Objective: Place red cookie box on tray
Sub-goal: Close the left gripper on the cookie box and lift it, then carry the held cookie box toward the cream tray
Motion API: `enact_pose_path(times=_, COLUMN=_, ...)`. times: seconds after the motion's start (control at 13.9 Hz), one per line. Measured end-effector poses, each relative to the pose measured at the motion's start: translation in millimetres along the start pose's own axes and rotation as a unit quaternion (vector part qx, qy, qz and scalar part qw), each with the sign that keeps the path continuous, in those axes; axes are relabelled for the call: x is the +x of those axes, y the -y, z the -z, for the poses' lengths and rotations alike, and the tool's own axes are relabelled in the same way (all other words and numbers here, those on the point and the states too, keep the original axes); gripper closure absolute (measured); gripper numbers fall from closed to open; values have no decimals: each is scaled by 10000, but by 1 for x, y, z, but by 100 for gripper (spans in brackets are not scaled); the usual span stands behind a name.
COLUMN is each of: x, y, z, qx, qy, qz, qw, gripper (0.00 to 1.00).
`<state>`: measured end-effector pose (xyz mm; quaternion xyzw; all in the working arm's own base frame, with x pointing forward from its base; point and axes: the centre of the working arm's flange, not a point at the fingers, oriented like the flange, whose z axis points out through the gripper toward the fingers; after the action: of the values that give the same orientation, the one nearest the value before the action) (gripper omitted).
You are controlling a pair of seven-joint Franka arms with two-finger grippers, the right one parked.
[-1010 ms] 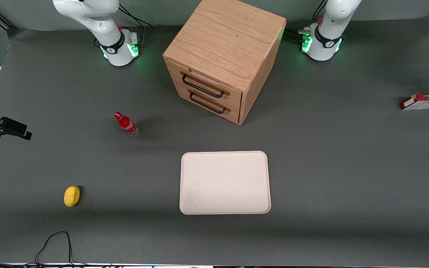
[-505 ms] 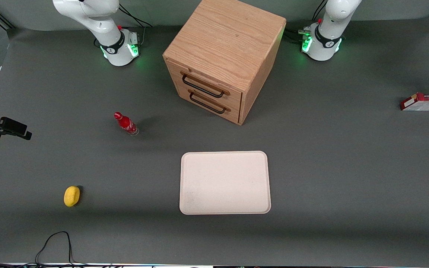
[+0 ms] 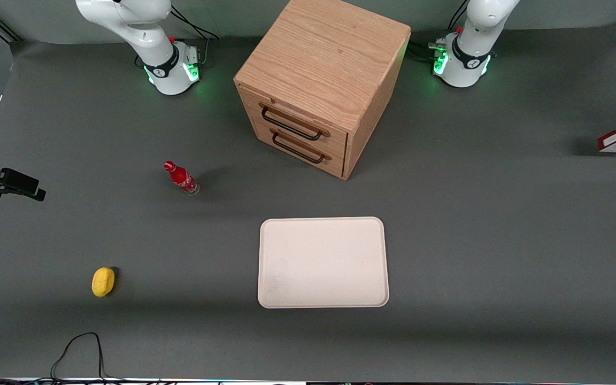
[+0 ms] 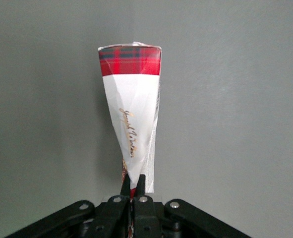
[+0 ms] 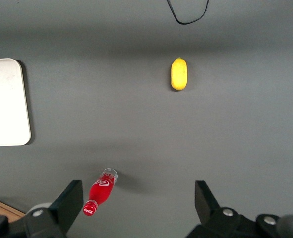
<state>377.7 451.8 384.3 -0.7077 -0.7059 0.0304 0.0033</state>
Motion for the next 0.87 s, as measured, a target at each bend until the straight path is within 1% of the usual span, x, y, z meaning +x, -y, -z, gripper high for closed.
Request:
enact_pose_path(times=0.29, x=-4, y=-4, z=122, qx=-42, qy=-88, qz=-54, qw=9999, gripper=98)
enact_pose_path(times=0.5, x=-18, y=-9, z=204, qx=-56, qy=-267, qz=-174, qw=9995, gripper=98)
enact_pose_path(times=0.72, x=-39, y=-14, z=260, qx=-85, qy=-467, qz=-403, qw=9981, gripper=98)
enact_pose_path(times=0.87, x=-55, y=-25, z=274, qx=-111, qy=-512, qz=-656, qw=9965, gripper=98)
